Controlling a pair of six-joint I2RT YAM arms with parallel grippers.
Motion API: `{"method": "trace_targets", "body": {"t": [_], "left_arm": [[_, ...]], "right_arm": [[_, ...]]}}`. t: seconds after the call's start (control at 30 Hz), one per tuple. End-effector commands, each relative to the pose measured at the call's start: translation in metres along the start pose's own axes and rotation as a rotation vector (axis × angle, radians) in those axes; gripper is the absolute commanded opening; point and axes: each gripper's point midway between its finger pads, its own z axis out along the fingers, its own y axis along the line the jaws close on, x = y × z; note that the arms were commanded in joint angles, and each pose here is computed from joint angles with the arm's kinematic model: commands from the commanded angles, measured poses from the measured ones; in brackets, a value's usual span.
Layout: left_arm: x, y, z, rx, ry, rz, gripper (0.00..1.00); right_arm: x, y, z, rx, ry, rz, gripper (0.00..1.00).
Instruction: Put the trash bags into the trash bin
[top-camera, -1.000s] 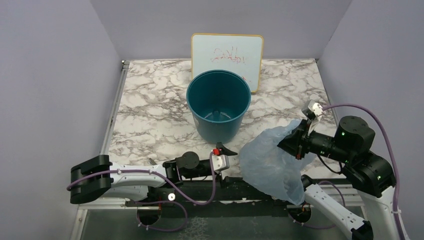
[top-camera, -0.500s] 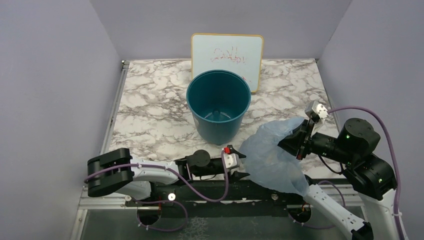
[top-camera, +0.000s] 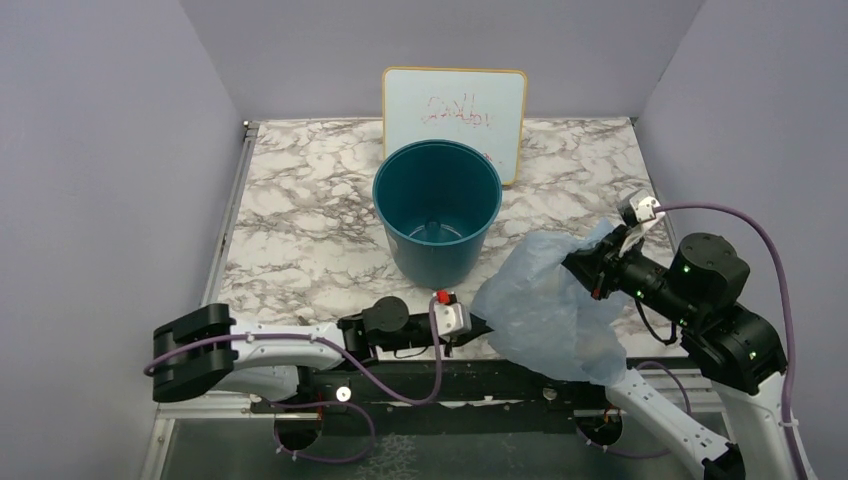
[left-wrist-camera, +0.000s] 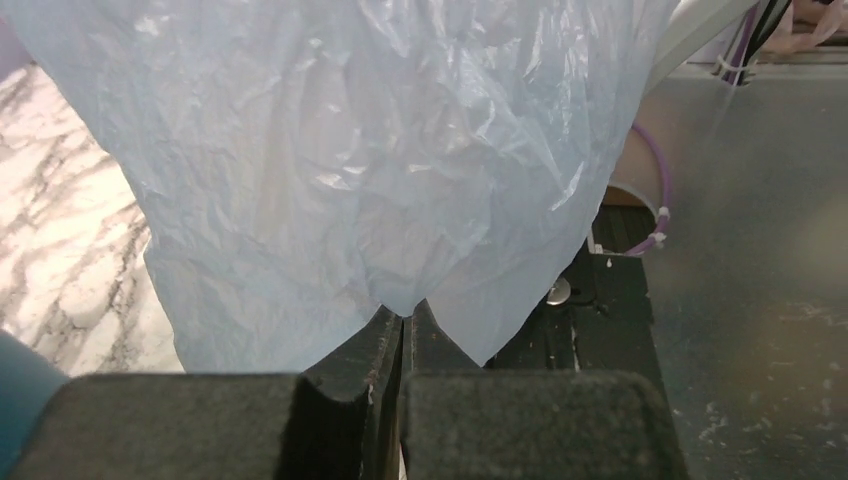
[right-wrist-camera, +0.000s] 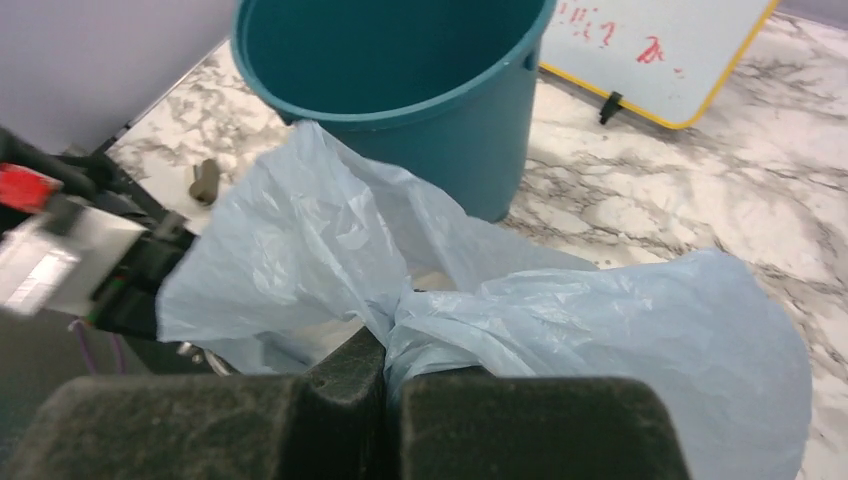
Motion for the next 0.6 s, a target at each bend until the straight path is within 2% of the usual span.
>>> {"method": "trace_targets", "body": {"t": [0.0, 0.1, 0.23, 0.4, 0.43, 0.47, 0.5, 0.53, 0.57], "left_arm": [[-0.043, 0.000, -0.011, -0.002, -0.029, 0.026, 0.00], [-0.053, -0.003, -0.020, 0.018, 0.010, 0.047, 0.00], [-0.038, -0.010, -0.022, 0.073, 0.113, 0.062, 0.00], [0.001, -0.002, -0.011, 0.023, 0.311, -0.009, 0.01], [0.009, 0.000, -0.008, 0.014, 0.335, -0.023, 0.05], [0.015, 0.000, -0.003, 0.009, 0.342, -0.033, 0.16], [0.020, 0.000, 0.001, 0.005, 0.336, -0.046, 0.31], [0.023, 0.003, 0.005, -0.013, 0.321, -0.066, 0.41], [0.025, 0.004, 0.009, -0.026, 0.302, -0.077, 0.42]], "right_arm": [[0.002, -0.021, 0.005, 0.110, 0.005, 0.009, 0.01], [0.006, -0.025, 0.009, 0.132, 0.009, 0.020, 0.01], [0.014, -0.044, 0.012, 0.239, 0.032, 0.066, 0.01], [0.013, -0.088, -0.005, 0.537, 0.003, 0.169, 0.01], [0.010, -0.092, -0.010, 0.571, -0.011, 0.173, 0.01], [0.008, -0.094, -0.012, 0.584, -0.023, 0.184, 0.01], [0.006, -0.093, -0.013, 0.589, -0.034, 0.203, 0.01], [0.006, -0.093, -0.012, 0.586, -0.037, 0.215, 0.01], [0.006, -0.092, -0.011, 0.581, -0.035, 0.224, 0.01]]}}
